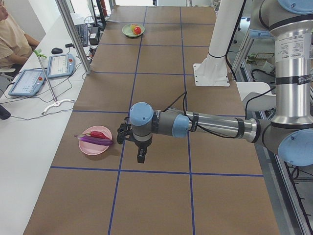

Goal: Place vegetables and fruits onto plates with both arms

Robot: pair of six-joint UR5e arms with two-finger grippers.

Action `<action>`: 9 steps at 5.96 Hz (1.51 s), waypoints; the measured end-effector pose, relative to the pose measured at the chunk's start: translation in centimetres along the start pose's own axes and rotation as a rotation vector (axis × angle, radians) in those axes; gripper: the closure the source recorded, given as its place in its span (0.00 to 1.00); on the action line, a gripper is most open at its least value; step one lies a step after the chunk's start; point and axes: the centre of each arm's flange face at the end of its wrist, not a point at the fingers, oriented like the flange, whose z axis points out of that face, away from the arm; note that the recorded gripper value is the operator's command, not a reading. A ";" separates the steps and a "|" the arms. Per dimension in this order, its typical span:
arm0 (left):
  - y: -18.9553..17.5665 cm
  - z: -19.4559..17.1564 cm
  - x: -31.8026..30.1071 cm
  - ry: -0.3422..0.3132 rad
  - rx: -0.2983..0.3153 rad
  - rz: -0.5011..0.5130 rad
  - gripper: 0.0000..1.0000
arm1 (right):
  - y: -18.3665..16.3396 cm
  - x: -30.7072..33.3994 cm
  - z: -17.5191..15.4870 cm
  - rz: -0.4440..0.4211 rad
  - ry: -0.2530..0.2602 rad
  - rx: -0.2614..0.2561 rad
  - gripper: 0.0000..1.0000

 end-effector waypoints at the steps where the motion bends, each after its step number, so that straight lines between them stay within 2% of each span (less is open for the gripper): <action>1: 0.3 -0.3 -0.5 0.000 0.018 -0.021 0.00 | 0.0 0.0 0.1 -0.001 0.000 -0.001 0.00; 3: 1.6 0.5 -1.9 0.006 0.021 -0.004 0.00 | 0.1 0.0 0.1 -0.004 -0.001 -0.001 0.00; 7: 2.6 -0.1 -2.6 0.046 0.034 -0.023 0.00 | 0.1 -0.2 0.5 -0.012 0.000 -0.005 0.00; 9: 2.7 0.0 -2.8 0.042 0.032 -0.026 0.00 | 0.1 -0.5 0.6 -0.016 -0.003 -0.008 0.00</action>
